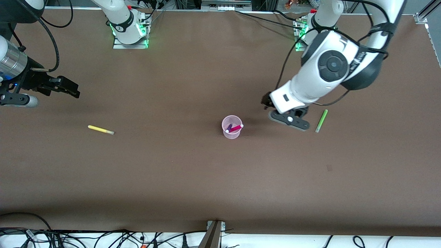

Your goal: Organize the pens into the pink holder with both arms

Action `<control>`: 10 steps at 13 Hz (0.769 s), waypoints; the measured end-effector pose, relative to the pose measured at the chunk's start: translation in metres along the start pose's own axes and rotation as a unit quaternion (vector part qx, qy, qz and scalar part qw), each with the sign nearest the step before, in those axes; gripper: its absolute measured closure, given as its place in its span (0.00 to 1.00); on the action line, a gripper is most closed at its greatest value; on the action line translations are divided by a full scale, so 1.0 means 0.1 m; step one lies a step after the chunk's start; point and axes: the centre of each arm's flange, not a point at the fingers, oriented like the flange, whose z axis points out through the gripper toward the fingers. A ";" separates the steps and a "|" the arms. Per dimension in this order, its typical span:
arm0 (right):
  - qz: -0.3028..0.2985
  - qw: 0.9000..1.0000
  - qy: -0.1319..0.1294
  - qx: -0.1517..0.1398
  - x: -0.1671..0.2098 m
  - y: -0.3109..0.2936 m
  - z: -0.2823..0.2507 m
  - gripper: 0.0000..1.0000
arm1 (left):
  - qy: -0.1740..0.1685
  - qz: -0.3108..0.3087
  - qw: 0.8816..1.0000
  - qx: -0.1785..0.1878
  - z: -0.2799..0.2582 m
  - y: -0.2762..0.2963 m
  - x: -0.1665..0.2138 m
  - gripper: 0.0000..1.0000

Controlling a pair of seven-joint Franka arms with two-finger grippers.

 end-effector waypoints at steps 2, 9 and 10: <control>-0.001 1.000 0.000 0.000 0.00 -0.01 0.00 0.00 | 0.007 -0.042 0.999 0.020 -0.25 -0.58 0.06 0.00; -0.001 1.000 0.001 0.000 0.00 -0.01 -0.01 0.00 | 0.001 -0.180 0.982 0.051 -1.45 -2.28 -0.25 0.00; -0.001 1.000 0.001 0.000 0.00 -0.01 -0.01 0.00 | -0.012 -0.183 0.981 0.060 -1.60 -2.27 -0.35 0.00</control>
